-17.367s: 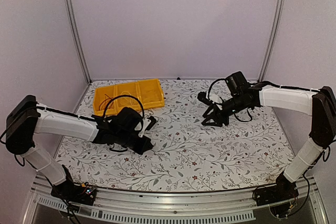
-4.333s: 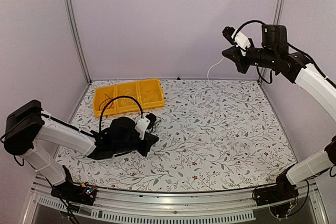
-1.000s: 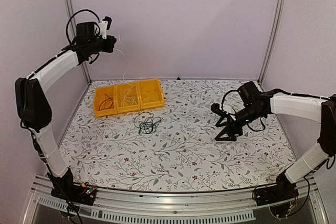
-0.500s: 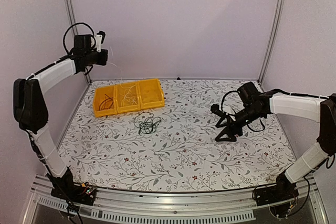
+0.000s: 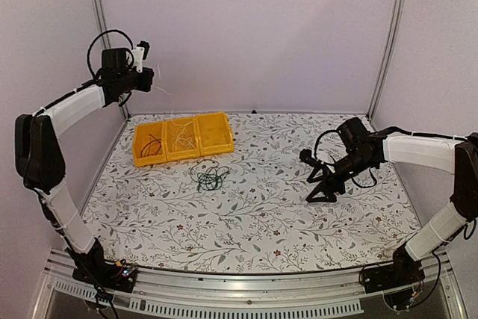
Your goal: Untangle the cables
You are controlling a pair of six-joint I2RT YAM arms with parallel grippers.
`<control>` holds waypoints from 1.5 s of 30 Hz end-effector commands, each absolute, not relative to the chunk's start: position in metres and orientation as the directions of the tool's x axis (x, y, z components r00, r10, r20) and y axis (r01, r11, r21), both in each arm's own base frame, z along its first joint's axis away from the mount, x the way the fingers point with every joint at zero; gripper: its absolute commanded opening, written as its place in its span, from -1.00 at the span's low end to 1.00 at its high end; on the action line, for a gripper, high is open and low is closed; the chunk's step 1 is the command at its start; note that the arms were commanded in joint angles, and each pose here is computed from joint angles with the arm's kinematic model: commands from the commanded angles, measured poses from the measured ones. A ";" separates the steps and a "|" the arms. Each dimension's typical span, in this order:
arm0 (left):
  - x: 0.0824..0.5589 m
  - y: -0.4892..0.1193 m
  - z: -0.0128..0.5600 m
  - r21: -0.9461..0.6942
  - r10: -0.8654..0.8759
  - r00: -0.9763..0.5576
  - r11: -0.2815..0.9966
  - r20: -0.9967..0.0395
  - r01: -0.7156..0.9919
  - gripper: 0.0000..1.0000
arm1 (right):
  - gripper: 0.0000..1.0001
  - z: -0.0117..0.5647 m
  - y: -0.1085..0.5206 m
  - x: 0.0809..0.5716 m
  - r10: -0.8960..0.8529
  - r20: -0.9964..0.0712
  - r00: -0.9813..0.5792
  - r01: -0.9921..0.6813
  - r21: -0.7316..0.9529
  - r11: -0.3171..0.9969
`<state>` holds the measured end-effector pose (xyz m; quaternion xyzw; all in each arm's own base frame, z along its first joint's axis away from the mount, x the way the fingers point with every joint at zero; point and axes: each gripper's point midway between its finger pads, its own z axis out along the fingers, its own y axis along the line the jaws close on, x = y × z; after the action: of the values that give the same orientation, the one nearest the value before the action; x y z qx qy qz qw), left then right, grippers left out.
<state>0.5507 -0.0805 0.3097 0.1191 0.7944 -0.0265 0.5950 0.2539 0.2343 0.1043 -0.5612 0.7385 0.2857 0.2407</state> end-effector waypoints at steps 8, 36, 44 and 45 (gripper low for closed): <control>0.552 -0.175 0.209 -0.071 0.152 -0.441 0.891 -0.885 0.449 -1.00 | 0.68 0.106 0.233 0.257 -0.702 -0.669 -0.246 -0.969 0.140 0.205; 0.552 -0.148 0.098 0.085 0.266 -0.673 0.953 -0.690 0.289 -1.00 | 0.67 0.099 0.231 0.254 -0.719 -0.647 -0.253 -0.967 0.158 0.198; 0.550 -0.169 0.076 0.065 0.305 -0.680 0.933 -0.667 0.354 -1.00 | 0.67 0.098 0.231 0.254 -0.721 -0.645 -0.254 -0.967 0.159 0.198; 0.549 -0.172 0.074 0.059 0.308 -0.681 0.930 -0.664 0.364 -1.00 | 0.67 0.098 0.231 0.253 -0.721 -0.644 -0.255 -0.967 0.160 0.198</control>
<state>0.5490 -0.1545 0.0750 0.1592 0.9196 -0.0269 0.3581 0.2492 0.2288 0.0944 -0.5667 0.7440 0.2778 0.2194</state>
